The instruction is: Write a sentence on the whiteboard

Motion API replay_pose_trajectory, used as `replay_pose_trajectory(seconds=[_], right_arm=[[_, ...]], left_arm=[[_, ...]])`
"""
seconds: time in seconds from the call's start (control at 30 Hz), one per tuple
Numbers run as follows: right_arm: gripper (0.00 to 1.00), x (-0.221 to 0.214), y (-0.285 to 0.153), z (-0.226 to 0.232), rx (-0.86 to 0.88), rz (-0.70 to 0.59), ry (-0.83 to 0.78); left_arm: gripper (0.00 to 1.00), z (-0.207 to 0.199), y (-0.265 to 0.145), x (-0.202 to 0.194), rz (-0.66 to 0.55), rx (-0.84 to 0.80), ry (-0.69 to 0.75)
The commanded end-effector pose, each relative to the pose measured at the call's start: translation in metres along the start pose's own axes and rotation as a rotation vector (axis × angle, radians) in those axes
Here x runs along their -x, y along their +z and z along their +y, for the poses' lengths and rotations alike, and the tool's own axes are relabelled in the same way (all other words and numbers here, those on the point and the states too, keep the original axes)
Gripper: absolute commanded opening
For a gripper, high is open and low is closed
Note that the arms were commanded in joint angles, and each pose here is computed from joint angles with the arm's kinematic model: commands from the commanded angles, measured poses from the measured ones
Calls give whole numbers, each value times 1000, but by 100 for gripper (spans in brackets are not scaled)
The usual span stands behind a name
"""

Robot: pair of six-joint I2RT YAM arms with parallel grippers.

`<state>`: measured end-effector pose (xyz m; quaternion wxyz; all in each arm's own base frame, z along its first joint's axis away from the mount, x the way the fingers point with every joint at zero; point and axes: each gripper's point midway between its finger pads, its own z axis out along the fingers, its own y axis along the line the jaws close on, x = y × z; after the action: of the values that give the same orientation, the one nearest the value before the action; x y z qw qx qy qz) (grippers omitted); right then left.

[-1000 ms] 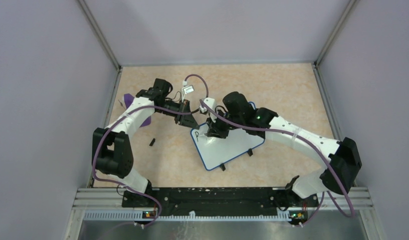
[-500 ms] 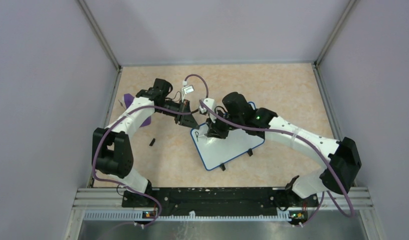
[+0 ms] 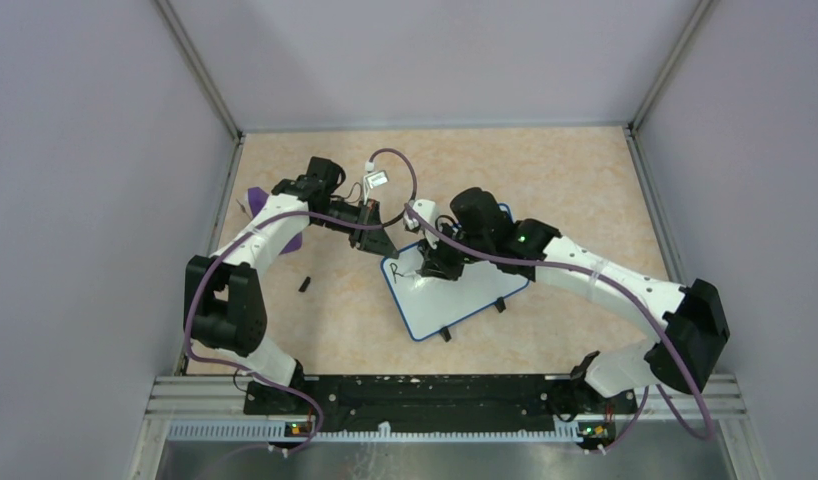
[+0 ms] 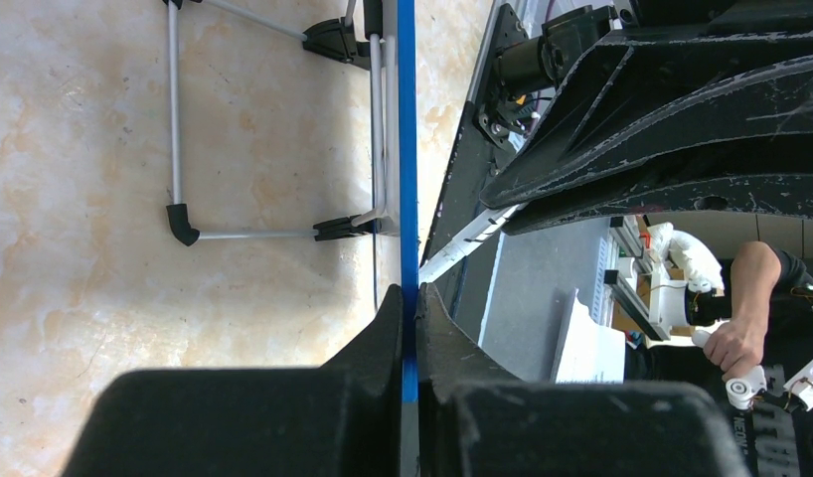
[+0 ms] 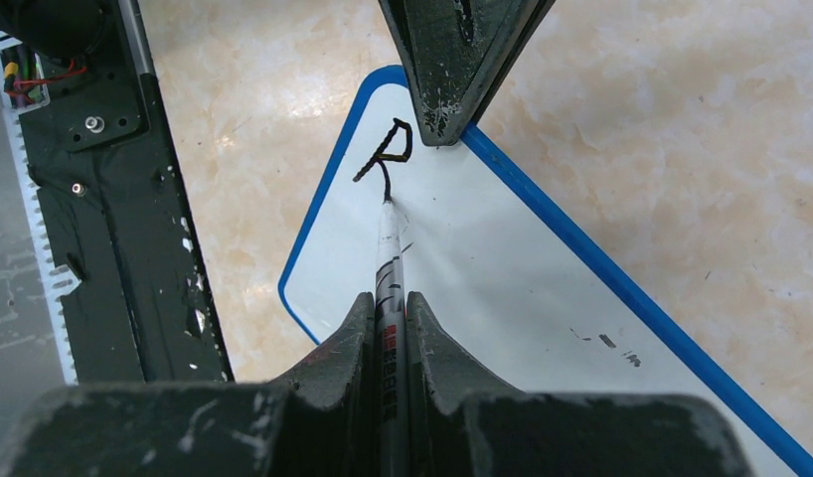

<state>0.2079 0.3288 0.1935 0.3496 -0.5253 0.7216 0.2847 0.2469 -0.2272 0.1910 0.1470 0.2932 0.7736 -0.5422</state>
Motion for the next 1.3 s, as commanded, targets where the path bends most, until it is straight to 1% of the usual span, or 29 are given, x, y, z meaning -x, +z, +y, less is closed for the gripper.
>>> replay_pose_trajectory(seconds=[0.0, 0.27, 0.57, 0.9, 1.27], right_arm=[[0, 4, 1, -5, -30, -9, -32], [0, 14, 12, 4, 3, -14, -48], [0, 29, 14, 4, 7, -42, -54], [0, 41, -7, 8, 23, -82, -51], [0, 26, -29, -11, -40, -76, -29]], left_arm=[[0, -1, 3, 2, 6, -14, 28], [0, -2, 2, 2, 6, -11, 30], [0, -1, 3, 2, 7, -14, 36], [0, 3, 2, 4, 22, -6, 72], [0, 10, 0, 15, 39, 16, 130]])
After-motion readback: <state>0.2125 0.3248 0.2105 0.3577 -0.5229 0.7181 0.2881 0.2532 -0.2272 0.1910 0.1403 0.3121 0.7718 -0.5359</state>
